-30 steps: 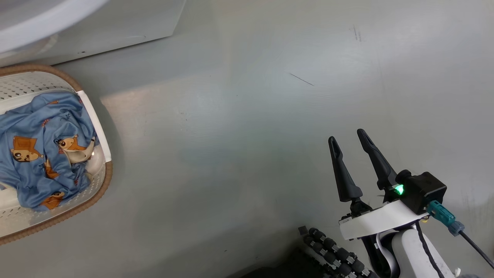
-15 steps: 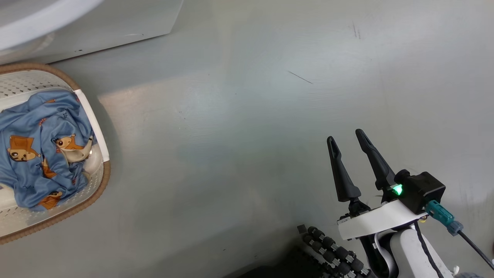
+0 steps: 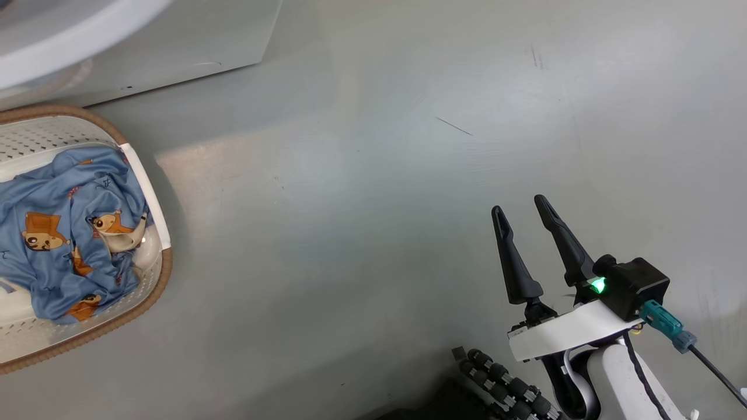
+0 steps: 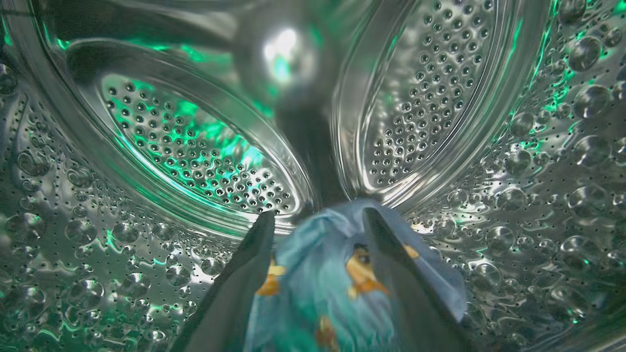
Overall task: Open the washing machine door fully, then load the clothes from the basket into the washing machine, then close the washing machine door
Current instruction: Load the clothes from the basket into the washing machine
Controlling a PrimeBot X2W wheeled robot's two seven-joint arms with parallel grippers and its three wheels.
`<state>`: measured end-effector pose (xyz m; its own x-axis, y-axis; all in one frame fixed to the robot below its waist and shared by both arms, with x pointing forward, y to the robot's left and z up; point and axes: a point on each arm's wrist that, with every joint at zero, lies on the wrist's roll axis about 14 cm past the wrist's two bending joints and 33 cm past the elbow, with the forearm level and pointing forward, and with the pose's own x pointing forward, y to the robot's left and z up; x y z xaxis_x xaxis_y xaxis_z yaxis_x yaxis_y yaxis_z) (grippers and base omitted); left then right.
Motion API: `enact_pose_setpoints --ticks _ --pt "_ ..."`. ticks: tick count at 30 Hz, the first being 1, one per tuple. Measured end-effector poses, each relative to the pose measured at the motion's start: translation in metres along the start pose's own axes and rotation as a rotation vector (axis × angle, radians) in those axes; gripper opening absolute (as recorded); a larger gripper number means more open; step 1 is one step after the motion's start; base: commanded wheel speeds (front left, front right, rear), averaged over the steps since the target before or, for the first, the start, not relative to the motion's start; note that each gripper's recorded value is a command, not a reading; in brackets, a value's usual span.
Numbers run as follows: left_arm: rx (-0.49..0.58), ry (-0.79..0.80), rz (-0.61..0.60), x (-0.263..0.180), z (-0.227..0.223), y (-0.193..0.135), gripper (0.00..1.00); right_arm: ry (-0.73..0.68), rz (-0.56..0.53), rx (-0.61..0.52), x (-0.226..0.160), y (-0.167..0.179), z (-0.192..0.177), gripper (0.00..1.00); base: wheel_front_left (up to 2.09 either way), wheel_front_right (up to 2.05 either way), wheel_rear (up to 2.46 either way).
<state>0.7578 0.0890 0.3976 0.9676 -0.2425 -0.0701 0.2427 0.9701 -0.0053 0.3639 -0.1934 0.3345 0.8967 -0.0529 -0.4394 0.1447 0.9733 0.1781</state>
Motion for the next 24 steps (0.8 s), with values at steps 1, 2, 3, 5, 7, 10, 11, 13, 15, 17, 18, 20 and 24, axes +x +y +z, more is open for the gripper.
enact_pose_setpoints --ticks 1,2,3,5,7,10,11,13,15,17,18,20,24 --pt "0.0 0.0 0.006 0.001 0.002 0.001 1.0 -0.001 0.001 0.0 0.0 0.0 0.0 1.0 0.0 0.0 0.0" --pt "0.0 0.011 0.012 0.0 0.001 0.002 1.0 -0.002 0.001 0.001 0.0 0.0 0.0 1.0 0.0 0.0 0.0" --pt "0.002 0.031 0.014 -0.001 -0.002 0.002 1.0 -0.003 0.001 0.001 -0.001 0.0 0.001 1.0 0.0 0.0 0.0" --pt "0.01 0.057 0.018 -0.002 -0.005 0.002 1.0 -0.008 0.003 0.002 -0.001 0.001 0.003 1.0 0.0 0.0 0.0" --pt "0.005 0.084 0.015 -0.004 -0.008 -0.003 1.0 -0.013 0.006 0.003 -0.002 0.002 0.004 1.0 0.0 0.0 0.0" --pt "0.001 0.102 0.003 -0.006 -0.008 -0.011 1.0 -0.018 0.01 0.005 -0.002 0.003 0.005 1.0 0.0 0.0 0.0" --pt "-0.001 0.101 0.0 -0.006 -0.006 -0.012 1.0 -0.02 0.011 0.005 -0.002 0.003 0.006 1.0 0.0 0.0 0.0" --pt "-0.002 0.102 -0.002 -0.008 -0.004 -0.015 1.0 -0.024 0.013 0.006 -0.002 0.004 0.007 1.0 0.0 0.0 0.0" --pt "-0.001 0.112 0.005 -0.01 -0.004 -0.014 1.0 -0.029 0.015 0.007 -0.002 0.004 0.009 1.0 0.0 0.0 0.0" --pt "0.009 0.12 0.014 -0.012 -0.003 -0.014 1.0 -0.033 0.019 0.006 -0.002 0.005 0.01 1.0 0.0 0.0 0.0" --pt "0.008 0.121 0.02 -0.013 -0.002 -0.014 1.0 -0.036 0.02 0.005 -0.001 0.005 0.011 1.0 0.0 0.0 0.0" --pt "0.006 0.126 0.022 -0.015 0.0 -0.016 1.0 -0.041 0.023 0.005 -0.001 0.006 0.012 1.0 0.0 0.0 0.0" --pt "0.003 0.123 0.038 -0.019 0.007 -0.016 1.0 -0.05 0.031 0.005 -0.001 0.007 0.015 1.0 0.0 0.0 0.0"
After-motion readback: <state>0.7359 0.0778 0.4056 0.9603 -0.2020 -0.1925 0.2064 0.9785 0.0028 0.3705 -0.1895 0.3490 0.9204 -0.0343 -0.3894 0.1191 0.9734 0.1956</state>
